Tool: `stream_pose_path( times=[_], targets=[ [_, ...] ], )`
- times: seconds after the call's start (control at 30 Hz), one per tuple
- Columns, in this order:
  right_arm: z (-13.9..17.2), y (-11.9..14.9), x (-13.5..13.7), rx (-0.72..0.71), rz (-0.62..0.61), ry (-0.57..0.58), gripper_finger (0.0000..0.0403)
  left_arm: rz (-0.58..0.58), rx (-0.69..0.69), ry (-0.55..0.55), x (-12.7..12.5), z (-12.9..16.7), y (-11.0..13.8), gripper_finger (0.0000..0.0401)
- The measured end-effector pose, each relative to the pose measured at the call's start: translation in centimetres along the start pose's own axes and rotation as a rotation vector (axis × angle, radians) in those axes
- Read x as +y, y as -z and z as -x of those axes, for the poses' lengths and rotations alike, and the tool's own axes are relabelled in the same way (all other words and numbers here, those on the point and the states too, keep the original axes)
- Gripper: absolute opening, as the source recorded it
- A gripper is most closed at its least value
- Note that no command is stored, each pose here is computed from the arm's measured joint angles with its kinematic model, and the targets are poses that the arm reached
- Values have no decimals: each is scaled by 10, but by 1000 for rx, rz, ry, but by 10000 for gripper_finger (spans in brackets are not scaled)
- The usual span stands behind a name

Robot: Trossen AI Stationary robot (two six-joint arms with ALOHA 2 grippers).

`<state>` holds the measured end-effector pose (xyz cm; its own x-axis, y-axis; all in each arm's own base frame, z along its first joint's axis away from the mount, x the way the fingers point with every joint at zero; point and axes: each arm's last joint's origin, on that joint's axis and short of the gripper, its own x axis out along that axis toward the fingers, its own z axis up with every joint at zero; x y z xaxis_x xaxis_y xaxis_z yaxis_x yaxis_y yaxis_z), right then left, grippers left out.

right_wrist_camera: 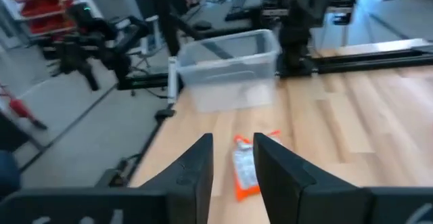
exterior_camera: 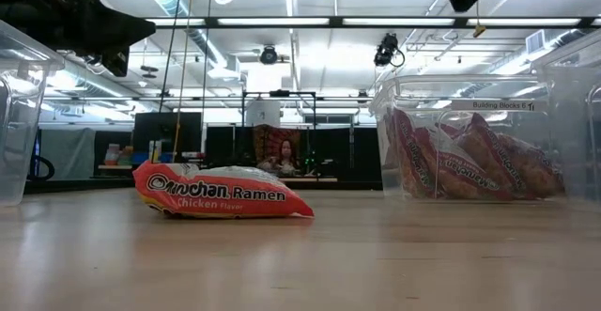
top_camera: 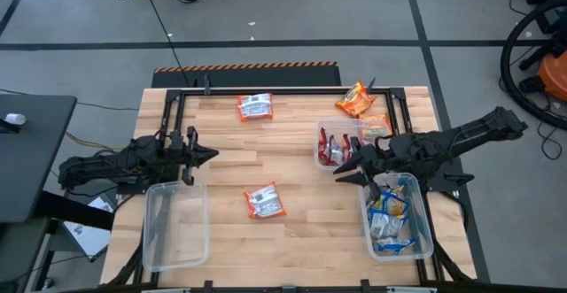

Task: Sort Maruchan noodles
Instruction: Put the orange noodle pack into the left container

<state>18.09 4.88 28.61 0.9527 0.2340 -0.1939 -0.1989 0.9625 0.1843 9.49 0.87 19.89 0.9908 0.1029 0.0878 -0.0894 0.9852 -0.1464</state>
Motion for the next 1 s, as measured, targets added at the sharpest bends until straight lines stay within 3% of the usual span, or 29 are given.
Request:
stream_pose_path(
  times=[0.37, 0.67, 1.0],
  targets=[
    [16, 36, -25, -318, 49, 27, 8, 0, 0, 0, 0, 0, 0, 14],
    [40, 70, -34, -381, -25, 47, 16, 0, 0, 0, 0, 0, 0, 14],
    [62, 96, -38, -408, 5, 88, 12, 0, 0, 0, 0, 0, 0, 14]
  ],
)
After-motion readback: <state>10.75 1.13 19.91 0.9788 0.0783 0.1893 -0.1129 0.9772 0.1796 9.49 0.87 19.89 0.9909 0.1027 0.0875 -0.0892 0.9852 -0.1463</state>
